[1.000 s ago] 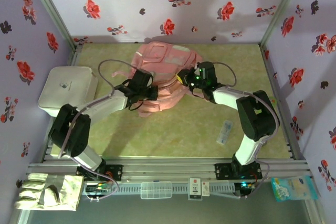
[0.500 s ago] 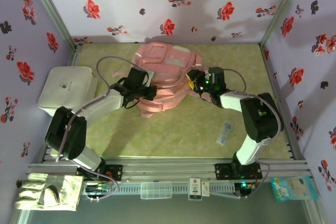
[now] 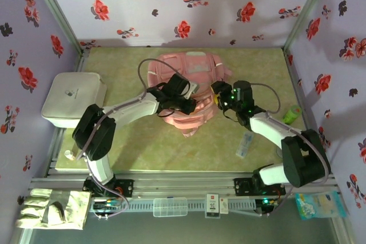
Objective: Pack the student bag
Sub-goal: Unzip the student bag at the center of the table.
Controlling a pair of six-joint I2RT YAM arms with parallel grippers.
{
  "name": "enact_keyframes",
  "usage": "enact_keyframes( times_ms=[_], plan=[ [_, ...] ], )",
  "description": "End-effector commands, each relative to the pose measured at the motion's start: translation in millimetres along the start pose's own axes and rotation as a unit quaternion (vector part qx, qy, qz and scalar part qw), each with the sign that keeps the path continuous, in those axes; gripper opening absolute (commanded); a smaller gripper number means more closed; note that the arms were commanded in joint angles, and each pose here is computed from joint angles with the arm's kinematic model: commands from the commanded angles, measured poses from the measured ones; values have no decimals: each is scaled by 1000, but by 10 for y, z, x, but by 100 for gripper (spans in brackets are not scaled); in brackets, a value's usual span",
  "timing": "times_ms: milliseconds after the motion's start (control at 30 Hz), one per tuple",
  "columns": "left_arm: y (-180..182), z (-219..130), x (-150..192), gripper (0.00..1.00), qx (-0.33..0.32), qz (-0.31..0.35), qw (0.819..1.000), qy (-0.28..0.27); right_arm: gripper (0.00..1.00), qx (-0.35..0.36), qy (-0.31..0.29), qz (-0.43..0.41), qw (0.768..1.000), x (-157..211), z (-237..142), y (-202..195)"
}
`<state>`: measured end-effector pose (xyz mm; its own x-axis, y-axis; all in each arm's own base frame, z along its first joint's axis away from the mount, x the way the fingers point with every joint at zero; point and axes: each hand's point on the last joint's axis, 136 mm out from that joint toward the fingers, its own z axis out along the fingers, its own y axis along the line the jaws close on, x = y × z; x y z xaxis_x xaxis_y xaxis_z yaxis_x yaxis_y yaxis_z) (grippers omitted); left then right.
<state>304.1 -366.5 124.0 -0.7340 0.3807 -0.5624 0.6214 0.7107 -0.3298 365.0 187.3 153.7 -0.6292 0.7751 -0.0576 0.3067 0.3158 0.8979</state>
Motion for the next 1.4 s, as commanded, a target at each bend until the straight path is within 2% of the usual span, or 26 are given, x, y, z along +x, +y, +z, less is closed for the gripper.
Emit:
enact_keyframes(
  times_ms=[0, 133, 233, 333, 467, 633, 800, 967, 1067, 1267, 1367],
  plan=[
    [-223, -57, -271, 0, 36, 28, 998, -35, 58, 52, 7, -45, 998, 96, -114, -35],
    [-230, -57, -298, 0, 36, 26, 998, -38, 58, 121, -40, -96, 987, -63, -296, -174],
    [-232, -47, -311, 0, 37, 26, 998, -40, 57, 125, -45, -121, 984, -81, -340, -100],
    [-233, -36, -314, 0, 37, 26, 998, -39, 55, 94, -18, -130, 987, 13, -262, 52],
    [-239, -44, -329, 0, 38, 27, 998, -40, 45, 72, 18, -102, 992, 146, -103, 97],
    [-239, -47, -323, 0, 38, 26, 998, -40, 37, 62, 24, -84, 994, 166, 50, 100],
    [-225, -53, -301, 0, 36, 28, 998, -38, 28, 69, 10, -90, 994, 84, 150, 120],
    [-165, -88, -255, 0, 31, 26, 999, -32, 11, 102, -23, -88, 991, -79, 229, -18],
    [-17, -156, -141, 0, 17, 21, 999, -18, 5, 122, -49, -102, 986, -206, 219, -55],
    [563, -367, 275, 0, -41, -4, 999, 27, 1, 140, -93, -120, 978, -541, 148, -54],
    [855, -458, 402, 0, -63, -28, 997, 30, 0, 147, -100, -124, 976, -641, 147, -59]
  ],
)
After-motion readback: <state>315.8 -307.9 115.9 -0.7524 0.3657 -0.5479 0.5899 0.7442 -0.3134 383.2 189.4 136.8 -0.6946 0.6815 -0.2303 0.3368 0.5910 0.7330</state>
